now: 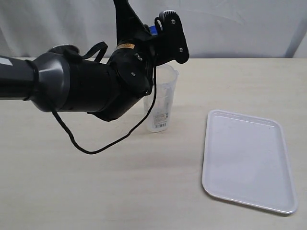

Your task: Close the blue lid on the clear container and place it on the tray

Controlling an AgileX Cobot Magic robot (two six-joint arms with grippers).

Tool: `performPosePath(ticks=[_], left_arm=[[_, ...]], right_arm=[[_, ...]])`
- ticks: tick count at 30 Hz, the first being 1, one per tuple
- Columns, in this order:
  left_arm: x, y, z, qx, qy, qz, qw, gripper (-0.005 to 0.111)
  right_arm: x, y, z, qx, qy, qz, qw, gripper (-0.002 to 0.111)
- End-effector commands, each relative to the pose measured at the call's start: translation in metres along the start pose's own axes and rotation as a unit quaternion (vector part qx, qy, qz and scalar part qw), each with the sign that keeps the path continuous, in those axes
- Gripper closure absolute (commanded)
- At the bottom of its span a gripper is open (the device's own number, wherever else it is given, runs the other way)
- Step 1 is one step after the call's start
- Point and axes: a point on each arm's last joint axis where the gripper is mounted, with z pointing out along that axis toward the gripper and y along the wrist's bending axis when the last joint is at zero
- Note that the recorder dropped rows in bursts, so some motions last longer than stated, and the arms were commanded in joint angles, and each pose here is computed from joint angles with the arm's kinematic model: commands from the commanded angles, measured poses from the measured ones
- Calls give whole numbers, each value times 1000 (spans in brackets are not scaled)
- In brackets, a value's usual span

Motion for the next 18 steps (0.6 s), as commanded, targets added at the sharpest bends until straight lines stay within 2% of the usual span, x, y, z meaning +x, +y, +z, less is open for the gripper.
performPosePath(ticks=[1,5,12,18], left_arm=[[2,8,-4,-45,25,14,999,107],[1,7,-6,-47,32,9,998,107],[1,-17,-21,-20,12,50,998,107],[5,-22,-23,-17,17,59,998,107]], right_arm=[[1,0,0,-2,0,3,1000,104],[1,0,0,-2,0,3,1000,104],[1,0,0,-2,0,3,1000,104],[1,0,0,-2,0,3,1000,104]])
